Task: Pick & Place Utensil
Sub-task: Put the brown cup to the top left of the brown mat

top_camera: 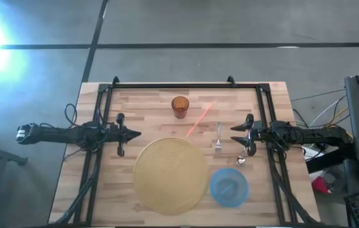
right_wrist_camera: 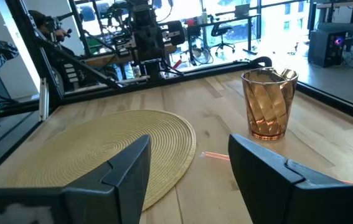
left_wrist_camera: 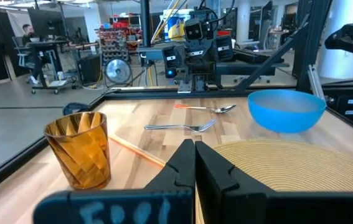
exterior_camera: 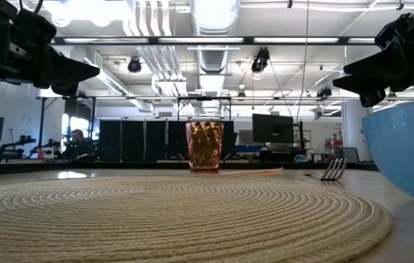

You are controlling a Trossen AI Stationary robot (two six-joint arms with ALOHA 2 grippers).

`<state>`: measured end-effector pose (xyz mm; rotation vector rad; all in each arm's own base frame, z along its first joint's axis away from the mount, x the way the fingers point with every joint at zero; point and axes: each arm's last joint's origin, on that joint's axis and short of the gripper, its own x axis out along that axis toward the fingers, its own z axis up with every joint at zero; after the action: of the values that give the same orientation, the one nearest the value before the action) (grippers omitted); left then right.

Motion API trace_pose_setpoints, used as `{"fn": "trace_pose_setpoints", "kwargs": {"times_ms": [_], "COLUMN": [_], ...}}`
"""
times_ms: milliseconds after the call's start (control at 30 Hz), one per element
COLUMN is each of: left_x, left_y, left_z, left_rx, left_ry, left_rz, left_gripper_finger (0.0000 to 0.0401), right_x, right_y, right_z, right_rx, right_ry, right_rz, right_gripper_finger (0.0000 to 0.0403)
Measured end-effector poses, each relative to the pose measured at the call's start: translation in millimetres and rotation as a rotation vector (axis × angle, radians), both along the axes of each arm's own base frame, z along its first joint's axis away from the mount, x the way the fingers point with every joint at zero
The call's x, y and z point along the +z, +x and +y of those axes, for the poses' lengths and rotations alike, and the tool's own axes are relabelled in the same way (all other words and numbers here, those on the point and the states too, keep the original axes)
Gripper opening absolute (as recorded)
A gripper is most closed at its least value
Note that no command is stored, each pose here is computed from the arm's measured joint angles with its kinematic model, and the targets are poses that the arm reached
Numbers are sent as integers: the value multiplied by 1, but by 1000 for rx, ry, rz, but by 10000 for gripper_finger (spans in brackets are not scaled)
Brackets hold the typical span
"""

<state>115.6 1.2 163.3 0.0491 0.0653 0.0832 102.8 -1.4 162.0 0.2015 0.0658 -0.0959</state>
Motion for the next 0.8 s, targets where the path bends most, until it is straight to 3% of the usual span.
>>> {"fn": "trace_pose_setpoints", "kwargs": {"times_ms": [567, 800], "left_x": [6, 4], "left_y": [1, 2], "left_z": [0, 1], "left_rx": [2, 52], "left_ry": [-79, -44], "left_rz": [-64, -47], "left_gripper_finger": [6, 81], "right_x": [0, 0], "right_y": [0, 0], "right_z": [0, 0], "right_rx": [0, 0], "right_ry": [0, 0], "right_rz": [-1, 0], "right_gripper_finger": [210, 210]}}
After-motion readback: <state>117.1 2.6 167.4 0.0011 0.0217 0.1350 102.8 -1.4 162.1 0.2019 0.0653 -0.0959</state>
